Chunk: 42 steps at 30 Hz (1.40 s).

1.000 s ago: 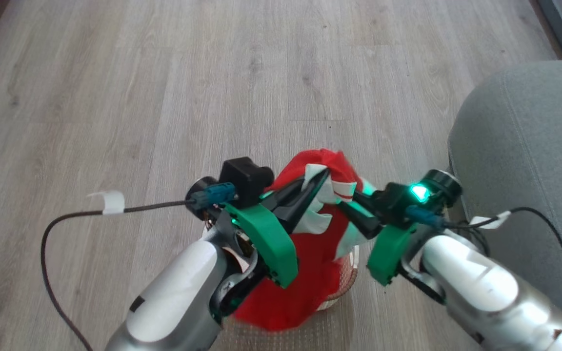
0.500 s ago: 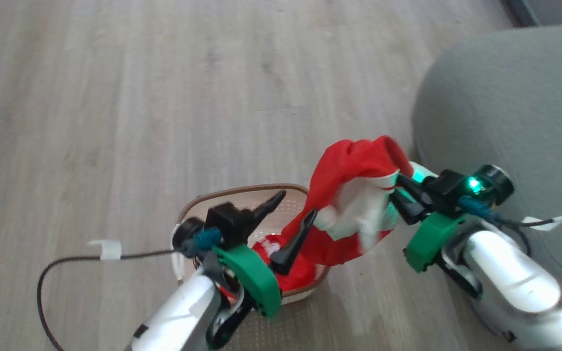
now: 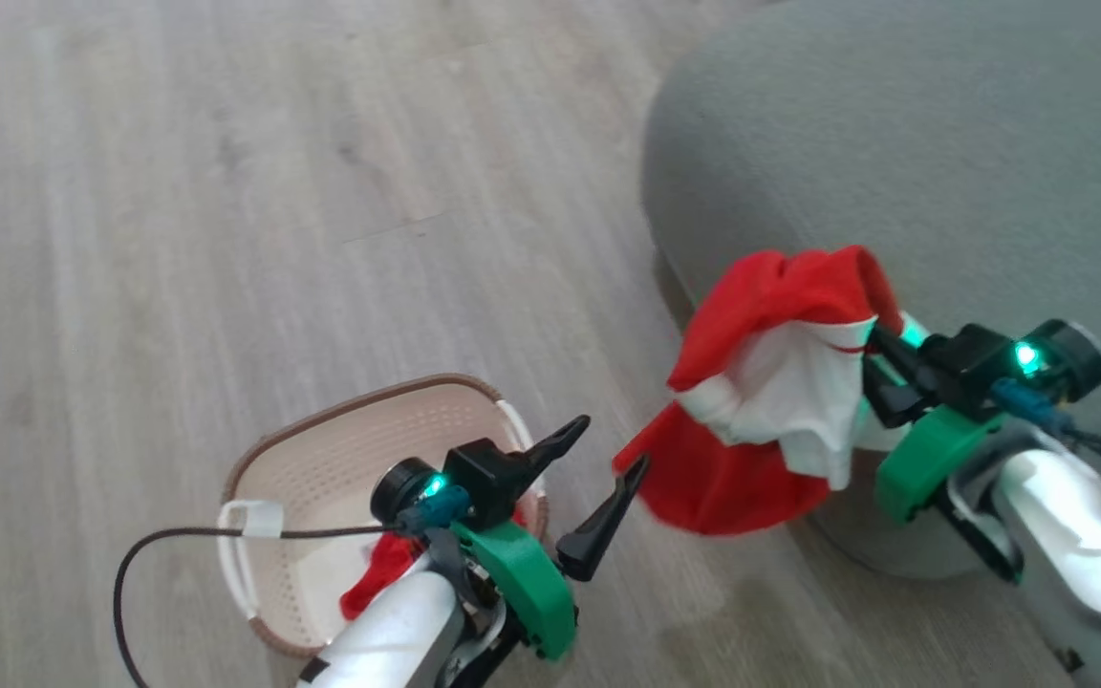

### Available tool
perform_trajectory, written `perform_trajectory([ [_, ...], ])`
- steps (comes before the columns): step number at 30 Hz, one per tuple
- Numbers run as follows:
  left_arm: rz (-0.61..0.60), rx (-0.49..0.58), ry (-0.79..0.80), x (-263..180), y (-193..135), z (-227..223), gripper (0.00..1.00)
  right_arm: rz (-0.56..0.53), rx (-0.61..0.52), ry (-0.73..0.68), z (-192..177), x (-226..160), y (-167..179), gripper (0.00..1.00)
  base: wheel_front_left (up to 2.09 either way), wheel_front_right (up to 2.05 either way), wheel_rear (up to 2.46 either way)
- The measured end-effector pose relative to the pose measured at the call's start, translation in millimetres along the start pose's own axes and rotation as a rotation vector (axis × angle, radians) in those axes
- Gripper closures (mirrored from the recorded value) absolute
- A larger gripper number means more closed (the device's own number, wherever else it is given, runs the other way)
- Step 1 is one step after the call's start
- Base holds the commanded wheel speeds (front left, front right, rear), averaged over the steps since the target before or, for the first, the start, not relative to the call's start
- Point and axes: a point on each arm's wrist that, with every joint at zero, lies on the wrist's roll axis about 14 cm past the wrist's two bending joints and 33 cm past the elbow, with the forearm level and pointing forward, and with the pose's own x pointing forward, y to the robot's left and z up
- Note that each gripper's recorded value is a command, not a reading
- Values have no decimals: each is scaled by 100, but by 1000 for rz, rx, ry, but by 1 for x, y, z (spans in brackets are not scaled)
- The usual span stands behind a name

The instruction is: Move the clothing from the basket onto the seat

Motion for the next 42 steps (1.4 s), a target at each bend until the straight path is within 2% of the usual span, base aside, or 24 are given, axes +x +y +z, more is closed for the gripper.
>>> perform_trajectory([
  [7, -59, -7, 4, 11, -14, -4, 0, -94, -2, 17, -5, -16, -27, 100, 0, 0, 0],
  [11, -58, -10, 10, 12, -11, -8, 0, -124, 8, 15, -5, -11, -35, 100, 0, 0, 0],
  [15, -57, -10, 8, 18, 0, -10, 0, -195, 23, -2, 0, 9, -59, 100, 0, 0, 0],
  [19, -52, -12, -4, 27, 24, -11, 0, -263, 20, -84, 31, 54, -93, 100, 0, 0, 0],
  [26, 23, -53, 33, 25, 93, -44, 0, -443, -41, -221, 91, 137, -181, 100, 0, 0, 0],
  [27, 23, -53, 33, 25, 93, -44, 0, -443, -41, -221, 91, 137, -181, 100, 0, 0, 0],
  [31, 74, -91, 62, 16, 128, -71, 0, -597, -60, -298, 125, 160, -242, 100, 0, 0, 0],
  [33, 104, -112, 75, 10, 144, -85, 0, -657, -88, -302, 130, 168, -262, 100, 0, 0, 0],
  [35, 142, -135, 77, 4, 161, -95, 0, -695, -94, -272, 117, 180, -273, 100, 0, 0, 0],
  [37, 167, -155, 84, -2, 173, -107, 0, -718, -75, -217, 87, 192, -275, 100, 0, 0, 0],
  [38, 176, -164, 90, -4, 178, -114, 0, -730, -47, -187, 66, 197, -275, 100, 0, 0, 0],
  [39, 181, -181, 107, -8, 182, -128, 0, -752, 1, -109, 20, 204, -272, 100, 0, 0, 0],
  [42, 184, -204, 141, -14, 186, -150, 0, -778, 54, 17, -53, 203, -259, 100, 0, 0, 0],
])
